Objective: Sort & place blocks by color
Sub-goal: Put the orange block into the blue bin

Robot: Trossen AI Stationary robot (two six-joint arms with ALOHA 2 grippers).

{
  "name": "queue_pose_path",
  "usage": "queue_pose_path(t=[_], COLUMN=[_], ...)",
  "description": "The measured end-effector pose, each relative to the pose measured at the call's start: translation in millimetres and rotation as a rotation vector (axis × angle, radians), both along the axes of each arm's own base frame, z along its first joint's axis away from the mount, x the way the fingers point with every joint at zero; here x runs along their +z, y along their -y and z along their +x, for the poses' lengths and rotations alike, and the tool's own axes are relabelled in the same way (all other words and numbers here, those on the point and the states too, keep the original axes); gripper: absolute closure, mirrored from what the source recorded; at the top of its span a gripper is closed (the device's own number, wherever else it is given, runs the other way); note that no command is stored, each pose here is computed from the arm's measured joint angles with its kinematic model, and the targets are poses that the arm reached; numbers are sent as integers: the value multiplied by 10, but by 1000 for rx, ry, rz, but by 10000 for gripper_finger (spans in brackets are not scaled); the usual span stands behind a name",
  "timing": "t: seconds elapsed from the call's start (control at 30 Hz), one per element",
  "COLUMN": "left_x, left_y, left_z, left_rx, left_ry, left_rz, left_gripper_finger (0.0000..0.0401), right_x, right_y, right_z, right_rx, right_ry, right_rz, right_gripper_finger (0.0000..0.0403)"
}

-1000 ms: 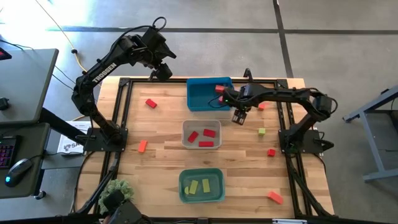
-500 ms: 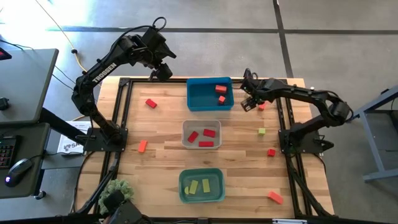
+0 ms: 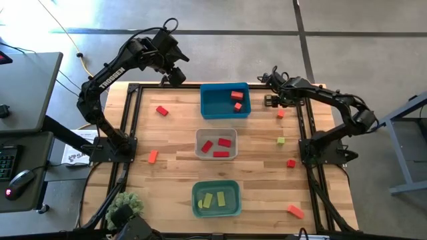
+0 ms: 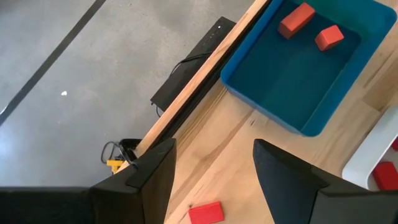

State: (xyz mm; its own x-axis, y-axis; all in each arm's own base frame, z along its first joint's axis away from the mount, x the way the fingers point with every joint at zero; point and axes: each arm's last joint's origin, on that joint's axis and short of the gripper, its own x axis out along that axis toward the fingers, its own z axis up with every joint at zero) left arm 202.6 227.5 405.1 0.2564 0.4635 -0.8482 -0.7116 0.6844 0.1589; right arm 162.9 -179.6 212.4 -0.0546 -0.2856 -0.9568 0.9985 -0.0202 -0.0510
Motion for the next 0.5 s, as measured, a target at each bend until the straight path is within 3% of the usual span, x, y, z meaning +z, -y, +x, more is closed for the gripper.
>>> queue_pose_path(t=[0.27,0.5], left_x=[0,0], left_y=[1,0], left_z=[1,0], left_rx=[-3,-11], left_ry=[-1,-6], left_rz=[0,3], left_gripper_finger=[197,197], right_x=[-30,-368], right_y=[-7,-131], right_z=[-27,-133], right_rx=[-136,-216], right_ry=[-12,-14], right_rz=[-39,14], right_gripper_finger=[206,206])
